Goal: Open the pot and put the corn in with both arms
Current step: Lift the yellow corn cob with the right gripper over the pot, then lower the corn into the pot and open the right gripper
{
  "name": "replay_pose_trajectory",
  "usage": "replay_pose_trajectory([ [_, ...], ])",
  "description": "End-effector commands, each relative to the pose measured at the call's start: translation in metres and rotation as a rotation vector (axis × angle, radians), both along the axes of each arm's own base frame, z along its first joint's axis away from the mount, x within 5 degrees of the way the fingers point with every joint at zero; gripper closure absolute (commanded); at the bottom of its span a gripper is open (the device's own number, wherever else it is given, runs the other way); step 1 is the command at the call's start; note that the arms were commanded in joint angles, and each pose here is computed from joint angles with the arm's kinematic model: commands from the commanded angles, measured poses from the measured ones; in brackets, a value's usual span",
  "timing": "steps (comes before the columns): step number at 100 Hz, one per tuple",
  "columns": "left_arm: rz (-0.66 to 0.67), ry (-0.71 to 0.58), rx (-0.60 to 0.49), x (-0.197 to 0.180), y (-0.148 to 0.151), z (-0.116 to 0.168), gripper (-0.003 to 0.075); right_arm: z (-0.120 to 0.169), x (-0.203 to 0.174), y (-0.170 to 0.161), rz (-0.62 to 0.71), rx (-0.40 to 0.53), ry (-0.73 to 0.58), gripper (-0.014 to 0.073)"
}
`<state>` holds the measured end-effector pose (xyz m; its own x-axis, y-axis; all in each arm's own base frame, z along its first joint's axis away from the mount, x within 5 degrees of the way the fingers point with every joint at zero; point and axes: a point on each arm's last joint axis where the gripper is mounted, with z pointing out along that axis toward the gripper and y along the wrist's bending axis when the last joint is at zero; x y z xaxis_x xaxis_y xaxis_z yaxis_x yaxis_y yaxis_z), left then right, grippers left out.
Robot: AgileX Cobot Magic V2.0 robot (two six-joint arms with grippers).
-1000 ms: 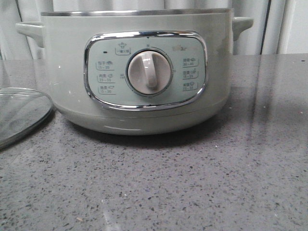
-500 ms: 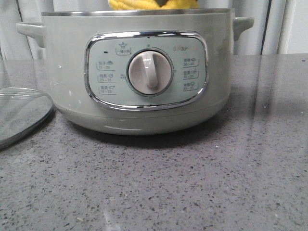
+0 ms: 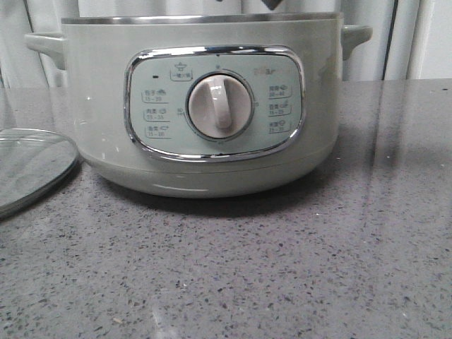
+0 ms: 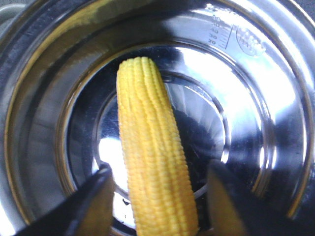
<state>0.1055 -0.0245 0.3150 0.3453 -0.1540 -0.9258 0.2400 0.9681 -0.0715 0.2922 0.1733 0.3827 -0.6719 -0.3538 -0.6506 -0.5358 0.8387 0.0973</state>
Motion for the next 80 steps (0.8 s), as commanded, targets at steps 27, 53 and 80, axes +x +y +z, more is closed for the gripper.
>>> replay_pose_trajectory([
  [27,-0.015,-0.259,-0.002,-0.048,0.009,0.035,0.0741,0.078,-0.052,-0.029,-0.004,0.146,-0.254,0.0663],
  [53,-0.031,-0.214,-0.001,-0.072,0.016,0.028,0.0741,0.099,-0.094,-0.058,-0.026,0.17,-0.42,0.0663],
  [80,-0.046,-0.078,0.032,-0.084,0.018,0.01,0.0741,0.077,-0.153,-0.099,-0.059,0.164,-0.64,0.0663],
])
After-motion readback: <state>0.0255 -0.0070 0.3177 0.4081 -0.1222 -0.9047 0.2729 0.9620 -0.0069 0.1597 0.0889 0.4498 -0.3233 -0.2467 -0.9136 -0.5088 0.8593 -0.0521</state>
